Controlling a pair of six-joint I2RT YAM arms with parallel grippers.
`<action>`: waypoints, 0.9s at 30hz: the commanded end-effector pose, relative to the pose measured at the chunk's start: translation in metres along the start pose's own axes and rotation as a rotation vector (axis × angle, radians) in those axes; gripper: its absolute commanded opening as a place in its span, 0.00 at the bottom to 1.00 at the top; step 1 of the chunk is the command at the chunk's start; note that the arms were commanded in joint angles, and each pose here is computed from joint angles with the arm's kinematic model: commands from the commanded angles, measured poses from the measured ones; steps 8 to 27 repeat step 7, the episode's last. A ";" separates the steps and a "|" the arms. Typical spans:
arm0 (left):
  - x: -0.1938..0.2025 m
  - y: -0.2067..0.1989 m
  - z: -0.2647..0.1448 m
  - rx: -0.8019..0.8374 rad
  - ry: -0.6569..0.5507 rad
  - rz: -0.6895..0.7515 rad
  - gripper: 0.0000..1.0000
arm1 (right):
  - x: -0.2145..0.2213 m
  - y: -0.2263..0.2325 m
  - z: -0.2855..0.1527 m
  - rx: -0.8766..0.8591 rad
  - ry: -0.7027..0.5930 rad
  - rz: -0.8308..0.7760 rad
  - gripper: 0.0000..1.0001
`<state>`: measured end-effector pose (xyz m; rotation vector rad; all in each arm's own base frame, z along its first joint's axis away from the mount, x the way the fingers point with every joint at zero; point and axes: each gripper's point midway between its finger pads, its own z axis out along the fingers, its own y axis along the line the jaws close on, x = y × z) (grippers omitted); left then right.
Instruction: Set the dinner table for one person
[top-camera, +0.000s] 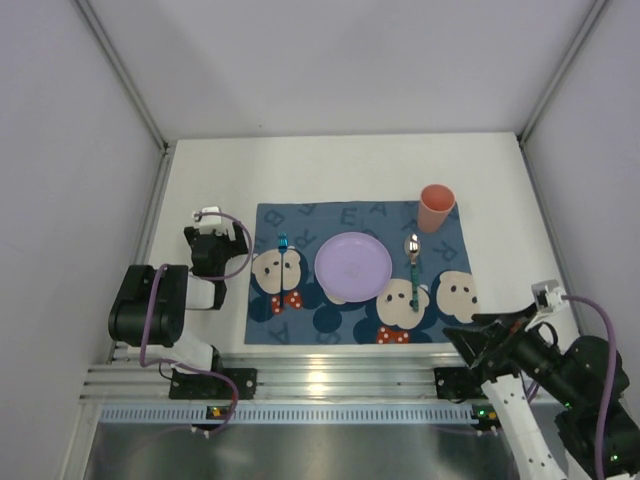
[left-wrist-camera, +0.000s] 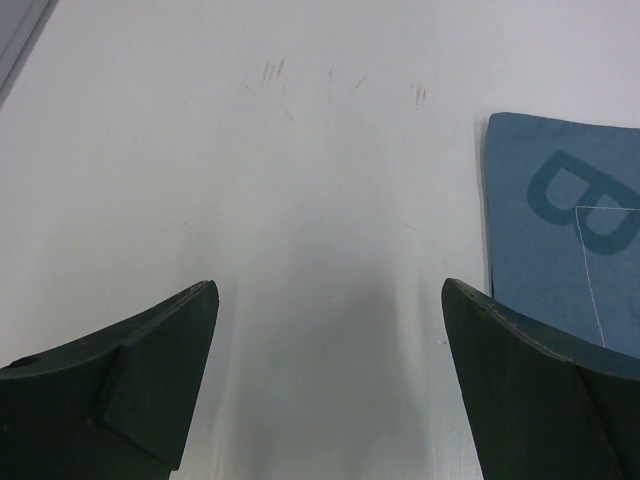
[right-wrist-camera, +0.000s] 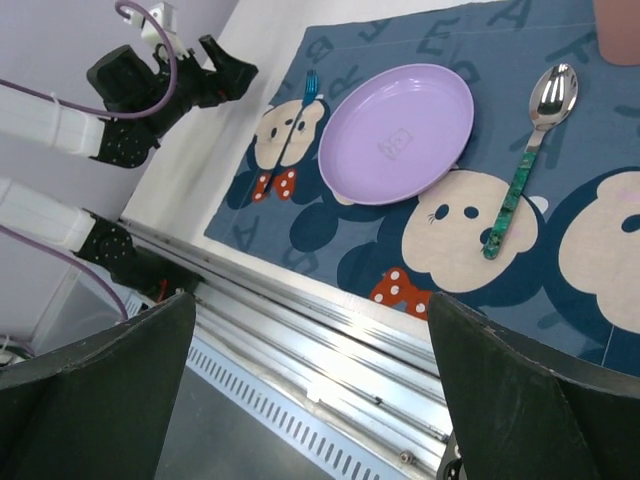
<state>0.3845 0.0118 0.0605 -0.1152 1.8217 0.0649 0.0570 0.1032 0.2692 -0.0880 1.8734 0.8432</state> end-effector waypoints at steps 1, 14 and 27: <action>-0.023 -0.005 0.001 0.021 -0.094 -0.016 0.99 | 0.000 0.006 -0.027 0.026 -0.049 0.014 1.00; -0.023 -0.005 0.001 0.021 -0.093 -0.016 0.98 | 0.005 0.007 -0.049 0.060 -0.079 0.023 1.00; -0.023 -0.005 0.001 0.021 -0.093 -0.016 0.98 | 0.005 0.007 -0.049 0.060 -0.079 0.023 1.00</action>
